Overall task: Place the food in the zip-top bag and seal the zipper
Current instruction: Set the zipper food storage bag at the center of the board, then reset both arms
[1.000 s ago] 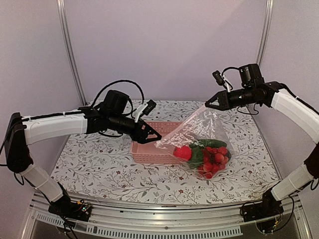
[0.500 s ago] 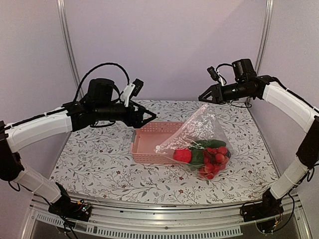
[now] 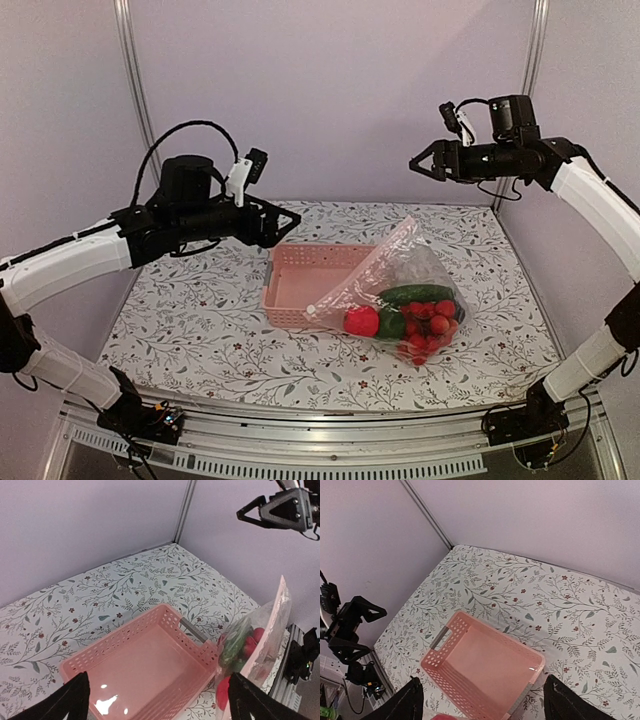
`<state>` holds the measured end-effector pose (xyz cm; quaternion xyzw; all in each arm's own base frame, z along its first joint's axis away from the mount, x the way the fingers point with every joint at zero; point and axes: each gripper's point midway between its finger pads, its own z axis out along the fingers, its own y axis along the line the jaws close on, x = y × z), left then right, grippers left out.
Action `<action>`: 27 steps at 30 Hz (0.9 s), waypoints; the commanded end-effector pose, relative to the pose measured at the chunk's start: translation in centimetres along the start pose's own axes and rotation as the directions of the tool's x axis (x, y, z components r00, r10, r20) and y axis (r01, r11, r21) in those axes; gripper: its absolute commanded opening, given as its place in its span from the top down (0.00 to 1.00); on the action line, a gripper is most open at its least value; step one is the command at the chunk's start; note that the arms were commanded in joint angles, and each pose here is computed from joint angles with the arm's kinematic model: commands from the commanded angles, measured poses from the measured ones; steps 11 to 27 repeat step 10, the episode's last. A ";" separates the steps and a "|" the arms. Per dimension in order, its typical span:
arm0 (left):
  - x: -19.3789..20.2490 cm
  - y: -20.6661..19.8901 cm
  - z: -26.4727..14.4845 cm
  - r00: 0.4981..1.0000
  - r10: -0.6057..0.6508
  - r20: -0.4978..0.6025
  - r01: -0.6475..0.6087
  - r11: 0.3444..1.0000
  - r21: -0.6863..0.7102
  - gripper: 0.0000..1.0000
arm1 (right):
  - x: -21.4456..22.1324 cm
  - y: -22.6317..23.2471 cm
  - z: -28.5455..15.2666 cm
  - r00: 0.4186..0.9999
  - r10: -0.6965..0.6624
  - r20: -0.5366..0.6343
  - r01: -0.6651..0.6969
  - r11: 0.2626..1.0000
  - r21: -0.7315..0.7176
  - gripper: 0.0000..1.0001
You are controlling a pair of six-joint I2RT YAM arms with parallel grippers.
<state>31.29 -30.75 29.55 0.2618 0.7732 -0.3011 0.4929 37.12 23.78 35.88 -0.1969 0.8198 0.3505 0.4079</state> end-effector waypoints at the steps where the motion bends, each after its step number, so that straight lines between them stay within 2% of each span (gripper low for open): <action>1: -0.8 3.7 -1.8 0.999 -0.027 0.037 0.034 0.981 -0.193 0.00 | -1.5 -5.6 -3.0 0.995 0.004 0.103 -0.043 0.928 0.369 0.15; 4: -2.1 6.2 -4.0 0.996 -0.023 0.082 0.050 0.937 -0.345 0.00 | -3.0 -7.7 -6.2 0.981 -0.021 0.195 -0.089 0.838 0.539 0.03; 7: -3.0 8.2 -6.5 0.992 -0.001 0.126 0.058 0.890 -0.452 0.00 | -3.8 -8.1 -8.0 0.968 -0.049 0.246 -0.109 0.801 0.589 0.04; 27: -2.8 8.9 -7.1 0.991 0.009 0.131 0.055 0.879 -0.473 0.00 | -3.2 -8.1 -7.5 0.968 -0.030 0.248 -0.120 0.814 0.569 0.03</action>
